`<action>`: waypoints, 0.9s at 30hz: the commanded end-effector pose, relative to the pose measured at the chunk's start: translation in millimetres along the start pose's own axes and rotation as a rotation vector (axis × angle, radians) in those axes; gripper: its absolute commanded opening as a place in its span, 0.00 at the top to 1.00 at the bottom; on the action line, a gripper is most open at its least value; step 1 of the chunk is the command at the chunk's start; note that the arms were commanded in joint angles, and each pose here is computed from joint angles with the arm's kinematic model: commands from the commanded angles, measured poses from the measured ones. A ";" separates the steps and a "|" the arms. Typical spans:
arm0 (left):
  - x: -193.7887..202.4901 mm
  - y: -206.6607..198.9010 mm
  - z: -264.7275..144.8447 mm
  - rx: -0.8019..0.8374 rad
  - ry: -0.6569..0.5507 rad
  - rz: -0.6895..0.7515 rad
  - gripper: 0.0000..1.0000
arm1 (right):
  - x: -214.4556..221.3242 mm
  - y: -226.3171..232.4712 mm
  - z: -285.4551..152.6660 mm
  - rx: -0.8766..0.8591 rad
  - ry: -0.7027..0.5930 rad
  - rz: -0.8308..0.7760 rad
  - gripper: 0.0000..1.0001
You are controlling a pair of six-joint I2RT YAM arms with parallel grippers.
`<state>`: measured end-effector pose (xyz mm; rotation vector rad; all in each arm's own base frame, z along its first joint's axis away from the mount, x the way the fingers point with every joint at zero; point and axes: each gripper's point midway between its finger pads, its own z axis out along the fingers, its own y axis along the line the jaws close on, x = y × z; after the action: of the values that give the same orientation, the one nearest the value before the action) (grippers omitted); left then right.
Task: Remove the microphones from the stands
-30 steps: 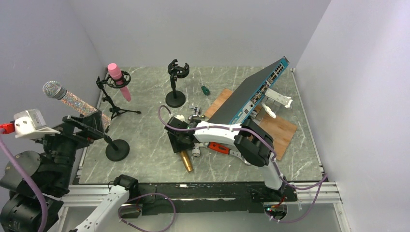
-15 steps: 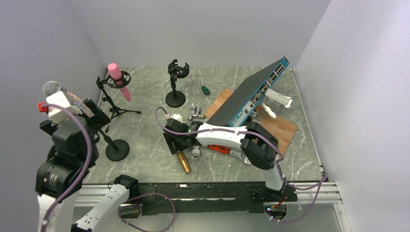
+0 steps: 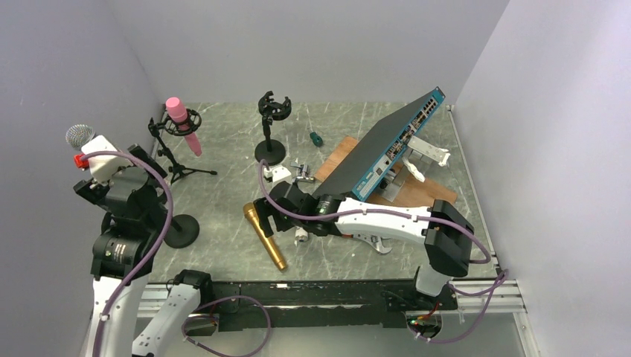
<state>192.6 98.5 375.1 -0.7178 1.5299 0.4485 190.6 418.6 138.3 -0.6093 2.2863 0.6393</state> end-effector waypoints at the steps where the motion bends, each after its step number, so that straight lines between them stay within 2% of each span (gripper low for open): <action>1: 1.7 -6.4 10.9 -0.015 -0.020 -0.007 0.17 | -18.9 3.7 -12.0 -0.012 -0.092 0.001 0.16; 3: 4.1 -5.2 12.3 -0.025 -0.012 0.001 0.25 | -20.2 1.9 -14.7 -0.008 -0.101 0.006 0.16; 8: 3.7 -11.1 10.0 0.031 -0.015 0.009 0.39 | -21.7 1.5 -20.1 -0.011 -0.118 0.010 0.16; 11: 5.8 -17.8 5.7 0.090 0.001 0.012 0.68 | -25.8 3.3 -25.2 -0.020 -0.138 0.016 0.16; 12: 7.3 -21.8 4.0 0.119 0.011 0.018 0.73 | -27.0 3.8 -26.6 -0.024 -0.145 0.016 0.16; 15: 11.9 -37.0 -1.7 0.215 0.047 0.014 0.78 | -28.6 4.7 -29.3 -0.031 -0.153 0.018 0.16; 19: 14.1 -58.7 -13.1 0.354 0.085 -0.004 0.91 | -29.3 5.8 -29.7 -0.031 -0.155 0.019 0.16; 23: 8.7 -90.7 -37.3 0.590 0.089 -0.021 1.00 | -30.2 6.2 -29.2 -0.030 -0.159 0.020 0.16; 27: 8.2 -103.1 -51.1 0.682 0.111 -0.081 1.00 | -30.7 7.9 -30.0 -0.028 -0.160 0.011 0.16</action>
<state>226.7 27.1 363.5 -0.3777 1.6647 0.0577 189.1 409.1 157.5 -0.5680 2.2083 0.6630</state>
